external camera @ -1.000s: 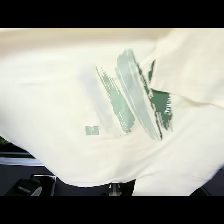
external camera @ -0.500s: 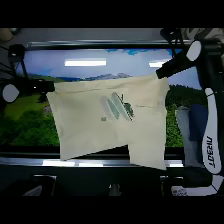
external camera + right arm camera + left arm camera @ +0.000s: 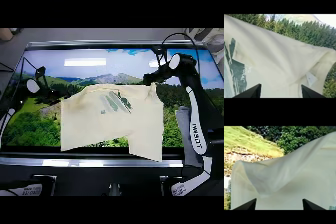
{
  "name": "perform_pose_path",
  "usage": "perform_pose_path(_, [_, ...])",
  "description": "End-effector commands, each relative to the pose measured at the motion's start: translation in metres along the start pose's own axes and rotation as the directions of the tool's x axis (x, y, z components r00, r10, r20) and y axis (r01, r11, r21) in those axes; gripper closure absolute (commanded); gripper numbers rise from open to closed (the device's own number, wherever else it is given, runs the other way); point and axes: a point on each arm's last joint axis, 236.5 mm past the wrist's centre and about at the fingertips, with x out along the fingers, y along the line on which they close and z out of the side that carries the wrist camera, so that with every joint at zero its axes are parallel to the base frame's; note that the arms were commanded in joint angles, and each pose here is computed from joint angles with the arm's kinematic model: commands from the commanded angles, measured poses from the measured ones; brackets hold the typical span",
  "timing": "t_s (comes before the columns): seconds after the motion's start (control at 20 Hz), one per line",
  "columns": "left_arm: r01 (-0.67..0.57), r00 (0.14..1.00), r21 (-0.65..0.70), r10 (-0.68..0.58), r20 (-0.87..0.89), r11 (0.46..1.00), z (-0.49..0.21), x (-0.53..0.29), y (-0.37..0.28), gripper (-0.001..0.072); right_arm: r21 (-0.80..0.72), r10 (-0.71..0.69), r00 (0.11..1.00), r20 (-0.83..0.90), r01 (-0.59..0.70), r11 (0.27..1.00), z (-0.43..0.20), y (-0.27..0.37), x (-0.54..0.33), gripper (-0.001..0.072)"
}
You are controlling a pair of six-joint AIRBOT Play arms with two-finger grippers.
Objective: Fold the shirts.
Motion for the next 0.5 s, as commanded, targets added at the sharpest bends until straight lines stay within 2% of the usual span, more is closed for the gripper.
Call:
perform_pose_path(0.0, [0.003, 0.984, 0.089, 0.013, -0.177, 0.996, -0.019, -0.025, 0.025, 0.0033, -0.056, -0.004, 0.998, -0.065, 0.0, 0.998, -0.025, -0.037, -0.04, 0.0172])
perform_pose_path(0.1, [-0.003, 0.959, 0.126, 0.038, -0.281, 0.992, -0.042, -0.054, 0.056, 0.0036, -0.012, 0.024, 0.98, -0.199, -0.027, 1.0, -0.075, -0.072, -0.072, 0.0181])
perform_pose_path(0.2, [0.039, 0.925, 0.101, 0.002, -0.381, 0.994, -0.084, -0.071, 0.073, 0.004, 0.052, 0.062, 0.949, -0.311, -0.048, 0.997, -0.12, -0.096, -0.09, 0.0188])
perform_pose_path(0.3, [0.015, 0.896, 0.022, -0.003, -0.444, 1.0, -0.137, -0.066, 0.095, 0.004, 0.124, 0.099, 0.932, -0.349, -0.059, 0.991, -0.145, -0.108, -0.094, 0.0197])
perform_pose_path(0.35, [-0.001, 0.885, -0.03, -0.013, -0.465, 1.0, -0.167, -0.058, 0.101, 0.004, 0.14, 0.115, 0.924, -0.365, -0.068, 0.988, -0.152, -0.107, -0.092, 0.0228])
perform_pose_path(0.45, [0.027, 0.872, -0.074, -0.06, -0.485, 0.997, -0.213, -0.043, 0.1, 0.0041, 0.151, 0.148, 0.912, -0.383, -0.096, 0.984, -0.16, -0.098, -0.085, 0.0221])
